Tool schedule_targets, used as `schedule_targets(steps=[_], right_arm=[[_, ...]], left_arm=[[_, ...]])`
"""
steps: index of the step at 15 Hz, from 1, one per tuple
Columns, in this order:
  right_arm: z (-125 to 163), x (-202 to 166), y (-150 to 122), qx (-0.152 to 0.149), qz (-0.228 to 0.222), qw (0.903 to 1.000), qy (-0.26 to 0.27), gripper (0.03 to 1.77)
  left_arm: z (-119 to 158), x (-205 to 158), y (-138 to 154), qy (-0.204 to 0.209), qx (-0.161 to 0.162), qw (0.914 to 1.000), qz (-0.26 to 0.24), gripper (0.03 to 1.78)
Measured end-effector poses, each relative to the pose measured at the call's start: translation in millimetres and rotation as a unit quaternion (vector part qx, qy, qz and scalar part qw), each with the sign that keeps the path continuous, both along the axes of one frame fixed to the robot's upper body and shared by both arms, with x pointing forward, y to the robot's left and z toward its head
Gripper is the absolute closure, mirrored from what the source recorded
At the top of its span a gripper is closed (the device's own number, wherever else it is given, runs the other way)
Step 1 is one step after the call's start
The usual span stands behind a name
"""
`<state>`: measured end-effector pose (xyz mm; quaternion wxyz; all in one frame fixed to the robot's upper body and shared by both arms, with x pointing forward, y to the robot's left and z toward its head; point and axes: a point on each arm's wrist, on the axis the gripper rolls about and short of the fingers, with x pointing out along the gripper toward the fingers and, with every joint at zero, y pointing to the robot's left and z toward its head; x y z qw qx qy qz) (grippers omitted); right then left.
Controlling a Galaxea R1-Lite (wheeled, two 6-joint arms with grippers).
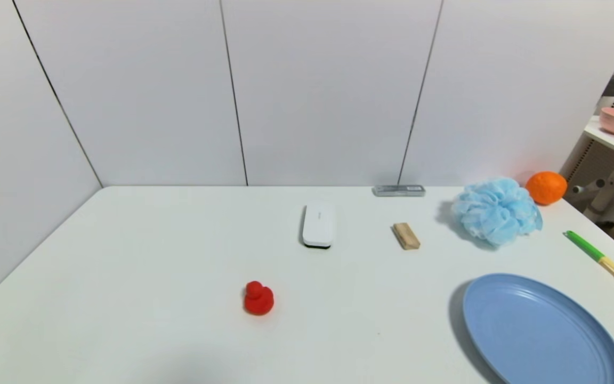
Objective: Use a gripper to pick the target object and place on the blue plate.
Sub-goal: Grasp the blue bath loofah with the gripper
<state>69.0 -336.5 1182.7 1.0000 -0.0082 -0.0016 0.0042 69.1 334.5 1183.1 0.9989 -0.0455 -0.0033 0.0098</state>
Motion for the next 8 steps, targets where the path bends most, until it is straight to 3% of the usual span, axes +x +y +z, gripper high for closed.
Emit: schedule_targets(steps=[4,8], right_arm=[[13.7,2.4,0.0,0.0,0.001,1.0,-0.002,0.1],[72.8,26.0,0.2,0.001,0.003,0.9997,0.024,0.1]], left_arm=[[0.0,0.0,0.0,0.0,0.0,1.0,0.0,0.12],[0.0,0.0,0.0,0.0,0.0,1.0,0.0,0.12]])
